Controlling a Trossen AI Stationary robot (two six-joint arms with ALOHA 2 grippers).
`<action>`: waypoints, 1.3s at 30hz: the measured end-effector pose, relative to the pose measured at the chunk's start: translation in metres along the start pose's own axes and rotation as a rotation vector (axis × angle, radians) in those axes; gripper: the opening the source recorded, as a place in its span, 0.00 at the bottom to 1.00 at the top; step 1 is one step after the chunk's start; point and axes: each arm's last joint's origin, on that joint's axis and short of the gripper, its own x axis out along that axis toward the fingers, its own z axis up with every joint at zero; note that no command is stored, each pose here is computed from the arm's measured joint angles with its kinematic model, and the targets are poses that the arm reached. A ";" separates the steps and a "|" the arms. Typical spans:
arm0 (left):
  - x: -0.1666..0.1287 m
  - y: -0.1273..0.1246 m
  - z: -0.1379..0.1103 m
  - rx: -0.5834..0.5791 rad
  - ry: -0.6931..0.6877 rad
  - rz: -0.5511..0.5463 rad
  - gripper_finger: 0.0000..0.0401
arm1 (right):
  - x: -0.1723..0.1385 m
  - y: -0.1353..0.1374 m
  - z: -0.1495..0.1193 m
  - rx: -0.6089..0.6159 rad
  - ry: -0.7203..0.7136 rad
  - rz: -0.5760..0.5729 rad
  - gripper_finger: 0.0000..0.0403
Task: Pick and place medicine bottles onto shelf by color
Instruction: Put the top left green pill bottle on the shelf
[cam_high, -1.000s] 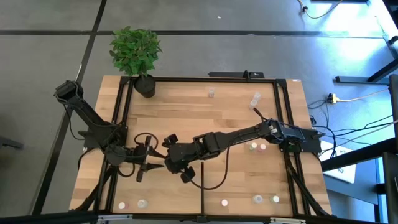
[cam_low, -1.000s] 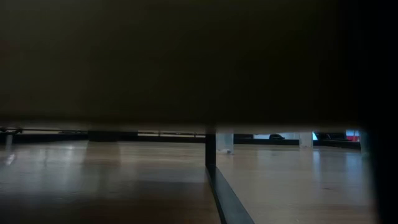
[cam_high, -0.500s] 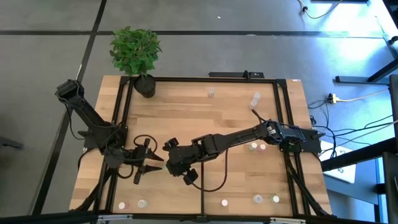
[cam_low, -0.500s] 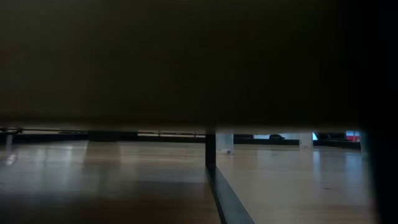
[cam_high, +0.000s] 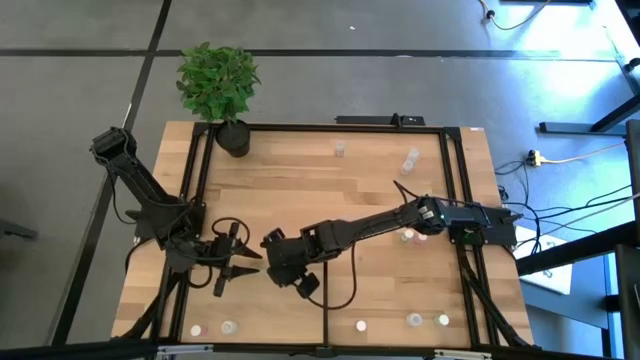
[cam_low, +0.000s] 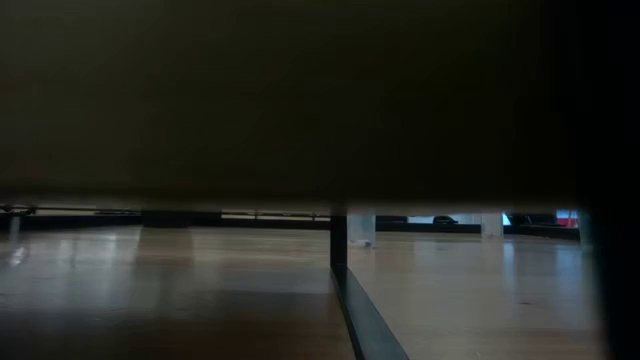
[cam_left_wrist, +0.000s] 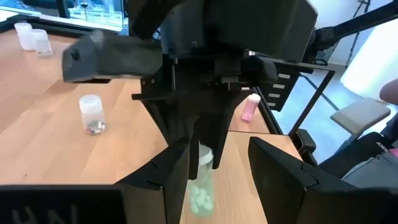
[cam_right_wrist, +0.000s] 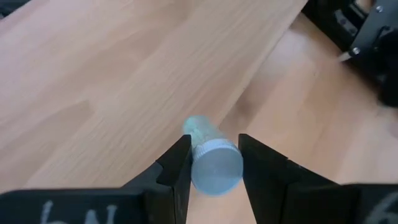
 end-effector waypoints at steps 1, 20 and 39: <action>0.000 0.000 0.000 -0.004 0.000 0.000 0.39 | 0.000 0.000 0.000 0.000 0.003 0.002 0.30; 0.014 0.002 -0.019 0.037 0.086 0.072 0.39 | 0.000 -0.009 -0.004 -0.035 0.052 -0.114 0.30; 0.016 0.003 -0.023 -0.019 0.104 0.086 0.39 | -0.007 -0.082 -0.054 0.228 0.096 -0.094 0.30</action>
